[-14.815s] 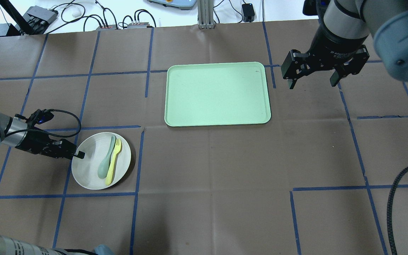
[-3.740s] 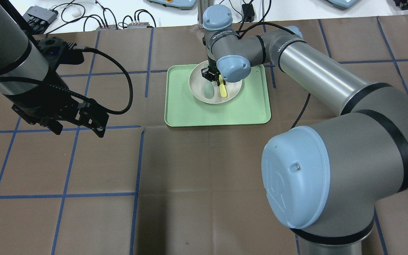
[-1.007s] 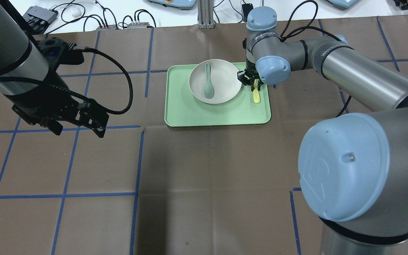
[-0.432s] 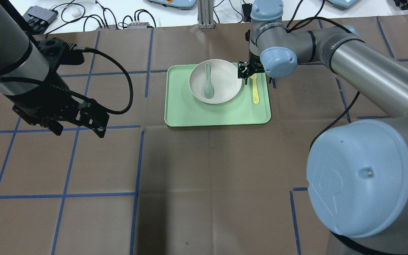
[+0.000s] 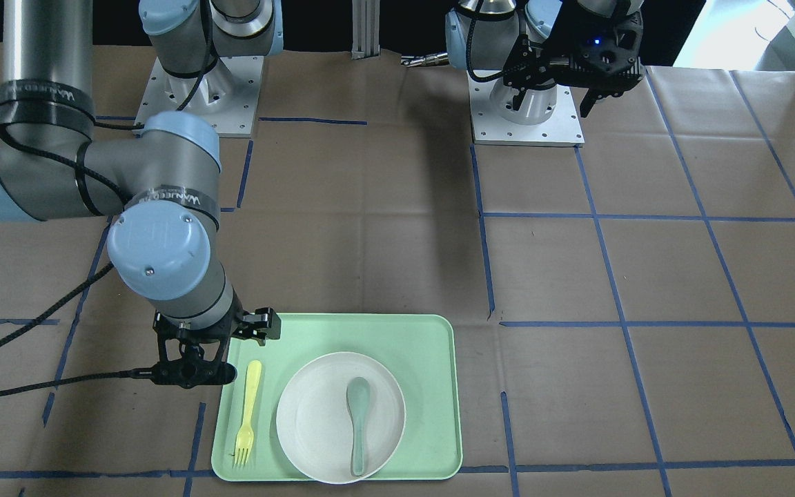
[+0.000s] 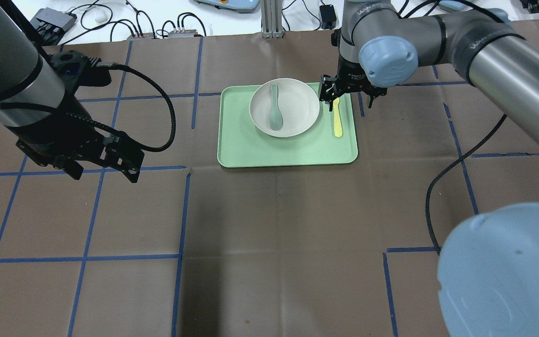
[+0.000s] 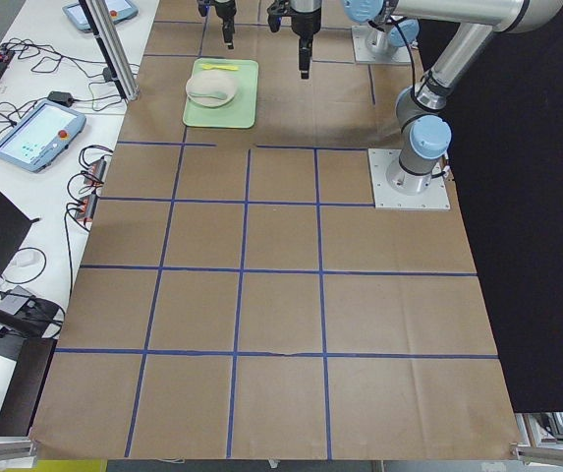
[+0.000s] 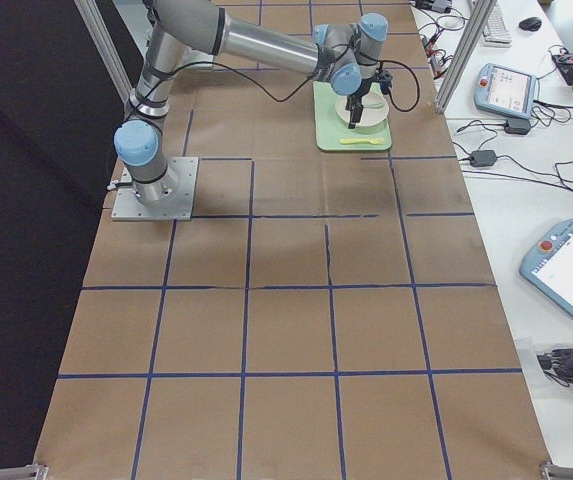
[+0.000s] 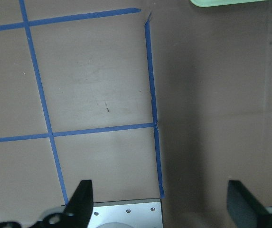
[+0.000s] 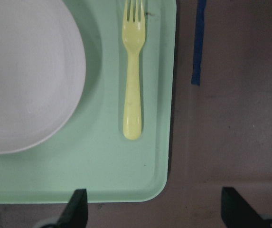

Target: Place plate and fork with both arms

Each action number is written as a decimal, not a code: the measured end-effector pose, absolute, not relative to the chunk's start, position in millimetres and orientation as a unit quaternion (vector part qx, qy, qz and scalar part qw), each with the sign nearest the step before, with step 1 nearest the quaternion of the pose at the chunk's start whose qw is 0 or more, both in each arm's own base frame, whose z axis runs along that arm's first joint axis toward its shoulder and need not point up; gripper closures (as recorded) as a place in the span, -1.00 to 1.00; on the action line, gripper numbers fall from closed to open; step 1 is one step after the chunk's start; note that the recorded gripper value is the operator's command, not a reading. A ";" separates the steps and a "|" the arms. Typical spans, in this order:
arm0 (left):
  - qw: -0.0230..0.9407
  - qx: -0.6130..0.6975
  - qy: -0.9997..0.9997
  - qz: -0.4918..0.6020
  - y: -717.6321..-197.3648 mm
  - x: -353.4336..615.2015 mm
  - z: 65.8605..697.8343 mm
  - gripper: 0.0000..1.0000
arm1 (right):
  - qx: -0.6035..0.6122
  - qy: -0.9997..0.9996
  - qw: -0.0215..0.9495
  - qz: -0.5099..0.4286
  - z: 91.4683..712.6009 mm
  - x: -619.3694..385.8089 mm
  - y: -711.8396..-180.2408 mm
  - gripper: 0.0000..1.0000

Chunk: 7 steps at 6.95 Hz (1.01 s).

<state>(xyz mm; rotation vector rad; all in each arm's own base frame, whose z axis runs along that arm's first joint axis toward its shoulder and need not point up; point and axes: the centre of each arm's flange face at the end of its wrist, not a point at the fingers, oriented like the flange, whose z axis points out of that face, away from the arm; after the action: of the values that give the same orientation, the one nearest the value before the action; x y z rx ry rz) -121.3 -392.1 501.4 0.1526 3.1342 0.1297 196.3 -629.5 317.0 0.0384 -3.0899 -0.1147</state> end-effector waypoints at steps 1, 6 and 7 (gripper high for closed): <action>0.001 0.049 0.998 0.041 -392.0 -121.5 501.3 -0.99 | 0.022 -0.999 0.022 -0.041 351.5 184.5 -605.2 -1.00; 0.001 0.049 0.998 0.042 -391.8 -121.5 501.2 -0.99 | 0.011 -1.000 0.006 -0.015 478.1 143.2 -490.6 -1.00; 0.001 0.049 0.998 0.042 -391.8 -121.5 501.1 -0.99 | 0.010 -1.000 0.013 -0.011 486.2 141.1 -483.8 -1.00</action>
<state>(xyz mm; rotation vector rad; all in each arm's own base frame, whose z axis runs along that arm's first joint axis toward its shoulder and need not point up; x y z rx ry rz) -121.5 -391.8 501.1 0.1534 3.1337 0.1318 141.1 -483.8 486.2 0.0324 -3.1154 -0.0336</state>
